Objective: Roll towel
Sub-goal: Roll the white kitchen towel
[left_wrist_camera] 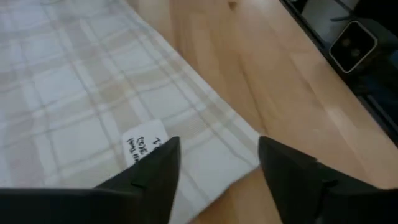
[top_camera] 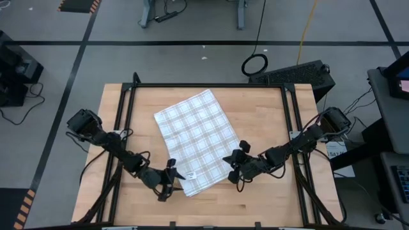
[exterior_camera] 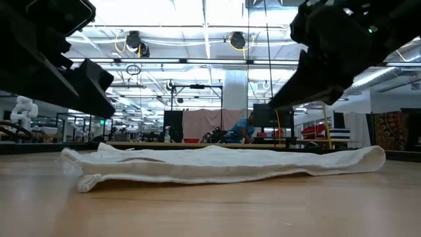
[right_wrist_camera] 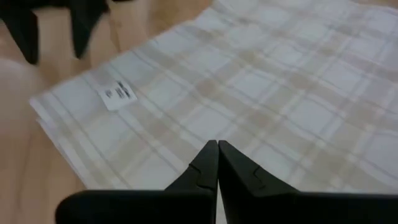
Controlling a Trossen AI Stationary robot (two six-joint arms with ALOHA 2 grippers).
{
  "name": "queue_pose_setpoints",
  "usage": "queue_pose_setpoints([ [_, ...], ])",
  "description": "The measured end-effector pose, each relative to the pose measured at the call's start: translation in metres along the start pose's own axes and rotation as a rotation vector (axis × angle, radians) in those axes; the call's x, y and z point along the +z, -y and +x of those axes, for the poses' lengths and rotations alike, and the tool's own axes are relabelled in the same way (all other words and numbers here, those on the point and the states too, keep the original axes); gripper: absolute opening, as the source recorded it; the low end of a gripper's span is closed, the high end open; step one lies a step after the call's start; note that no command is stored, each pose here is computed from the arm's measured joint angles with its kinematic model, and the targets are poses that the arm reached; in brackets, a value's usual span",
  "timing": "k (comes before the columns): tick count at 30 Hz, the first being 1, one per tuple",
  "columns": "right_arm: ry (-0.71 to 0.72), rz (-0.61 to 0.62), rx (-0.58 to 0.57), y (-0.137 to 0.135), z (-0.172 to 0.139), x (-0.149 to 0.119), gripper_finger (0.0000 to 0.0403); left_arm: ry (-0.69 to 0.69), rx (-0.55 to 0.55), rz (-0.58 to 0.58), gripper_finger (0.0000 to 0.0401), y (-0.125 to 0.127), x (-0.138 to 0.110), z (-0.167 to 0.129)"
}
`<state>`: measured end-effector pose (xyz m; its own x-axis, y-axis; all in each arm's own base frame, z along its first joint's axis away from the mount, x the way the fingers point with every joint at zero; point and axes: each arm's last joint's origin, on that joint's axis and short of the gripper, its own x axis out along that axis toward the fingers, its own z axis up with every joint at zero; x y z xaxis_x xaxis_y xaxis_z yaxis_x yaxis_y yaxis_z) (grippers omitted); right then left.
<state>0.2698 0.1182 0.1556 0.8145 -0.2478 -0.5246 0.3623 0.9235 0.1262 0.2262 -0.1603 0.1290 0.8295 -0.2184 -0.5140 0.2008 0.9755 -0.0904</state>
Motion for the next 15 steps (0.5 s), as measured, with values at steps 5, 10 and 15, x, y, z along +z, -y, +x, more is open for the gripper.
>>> queue_pose_setpoints([
  [5,0.017,0.019,0.024,-0.003,-0.001,0.002,0.0002,-0.037,-0.019,0.001,0.0271,0.003,-0.004,-0.001],
  [10,0.012,0.066,0.040,-0.007,-0.003,-0.001,0.0002,-0.055,-0.053,0.108,0.0269,0.016,-0.013,-0.003],
  [15,0.017,0.077,0.050,-0.012,0.002,-0.009,0.0002,0.043,-0.027,0.254,0.0268,0.031,-0.015,0.001],
])
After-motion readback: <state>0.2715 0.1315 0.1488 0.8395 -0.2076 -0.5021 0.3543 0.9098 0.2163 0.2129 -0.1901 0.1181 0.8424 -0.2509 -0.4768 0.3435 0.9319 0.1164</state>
